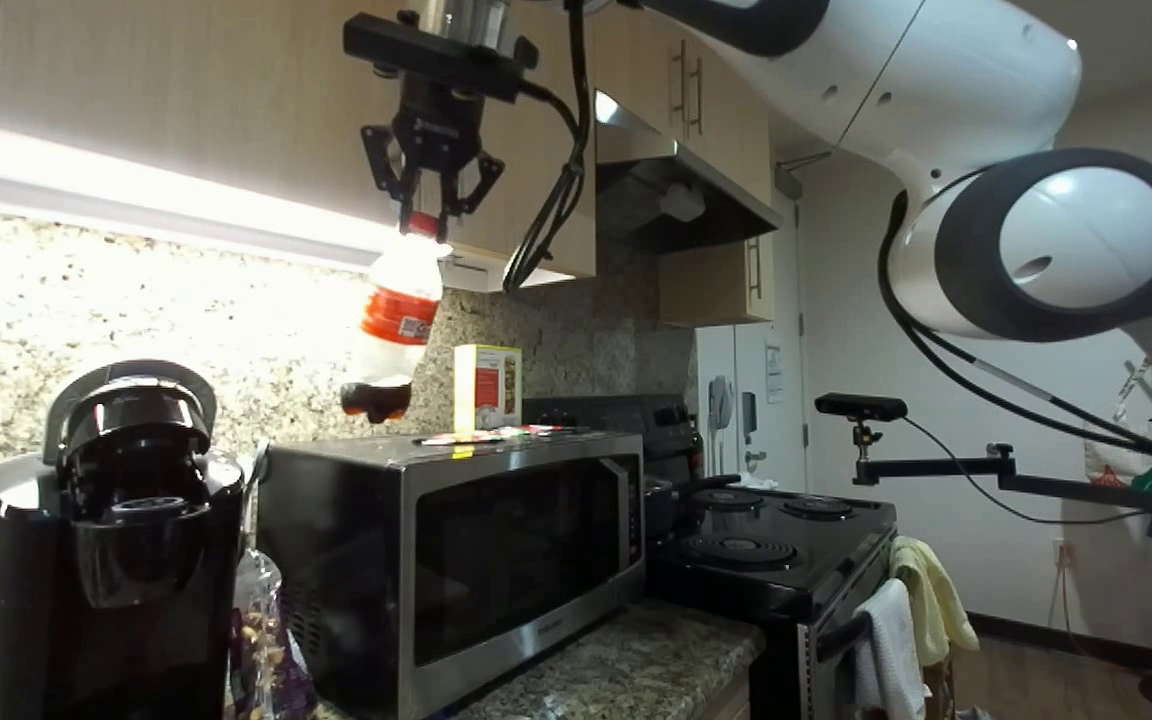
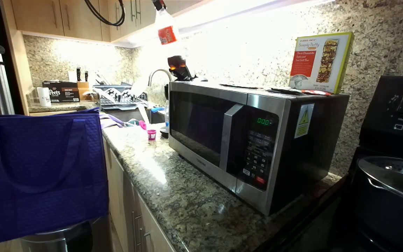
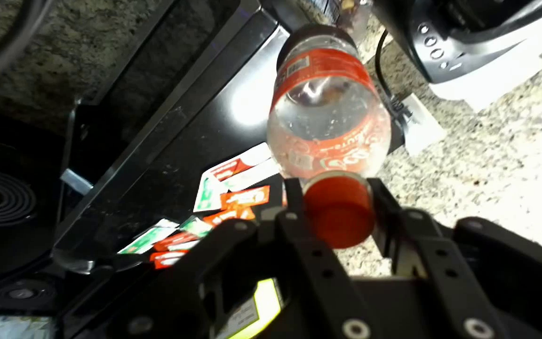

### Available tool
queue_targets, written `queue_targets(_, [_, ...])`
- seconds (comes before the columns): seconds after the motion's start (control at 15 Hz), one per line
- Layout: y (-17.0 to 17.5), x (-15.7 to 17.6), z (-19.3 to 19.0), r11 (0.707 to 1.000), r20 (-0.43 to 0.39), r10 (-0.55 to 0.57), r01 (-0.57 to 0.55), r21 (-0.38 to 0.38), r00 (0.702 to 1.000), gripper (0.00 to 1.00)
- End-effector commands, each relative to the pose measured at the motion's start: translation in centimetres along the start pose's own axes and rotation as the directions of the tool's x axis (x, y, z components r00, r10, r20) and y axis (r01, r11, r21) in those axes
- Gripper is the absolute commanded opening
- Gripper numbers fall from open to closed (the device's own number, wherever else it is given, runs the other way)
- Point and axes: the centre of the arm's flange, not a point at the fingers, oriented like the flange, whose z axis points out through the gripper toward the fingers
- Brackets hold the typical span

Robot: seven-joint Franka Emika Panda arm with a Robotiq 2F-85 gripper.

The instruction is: Put the Coca Cola bottle on top of the microwave.

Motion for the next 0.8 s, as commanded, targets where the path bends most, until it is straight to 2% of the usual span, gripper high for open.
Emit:
queue_targets(0.0, [2.8,1.6,-2.9,0.995,-0.046,0.091,-0.092,-0.025,0.995,0.15])
queue_targets(0.2, [3.0,2.8,-3.5,1.0,0.023,-0.023,0.023,0.004,0.999,0.15])
queue_targets(0.33, [2.1,2.3,-3.2,1.0,-0.015,0.016,-0.016,-0.001,1.0,0.15])
queue_targets(0.4, [2.1,2.3,-3.1,1.0,-0.014,0.014,-0.014,-0.001,1.0,0.36])
queue_targets(0.53, [2.0,2.1,-2.8,1.0,-0.013,0.011,-0.011,-0.005,1.0,0.36])
queue_targets(0.6, [1.9,2.0,-2.7,1.0,-0.013,0.01,-0.01,-0.006,1.0,0.15])
queue_targets(0.67, [1.1,2.4,-2.6,0.997,0.016,-0.001,0.002,-0.075,1.0,0.15])
queue_targets(0.73, [1.1,2.7,-2.6,0.996,0.041,0.007,-0.003,-0.093,0.999,0.15])
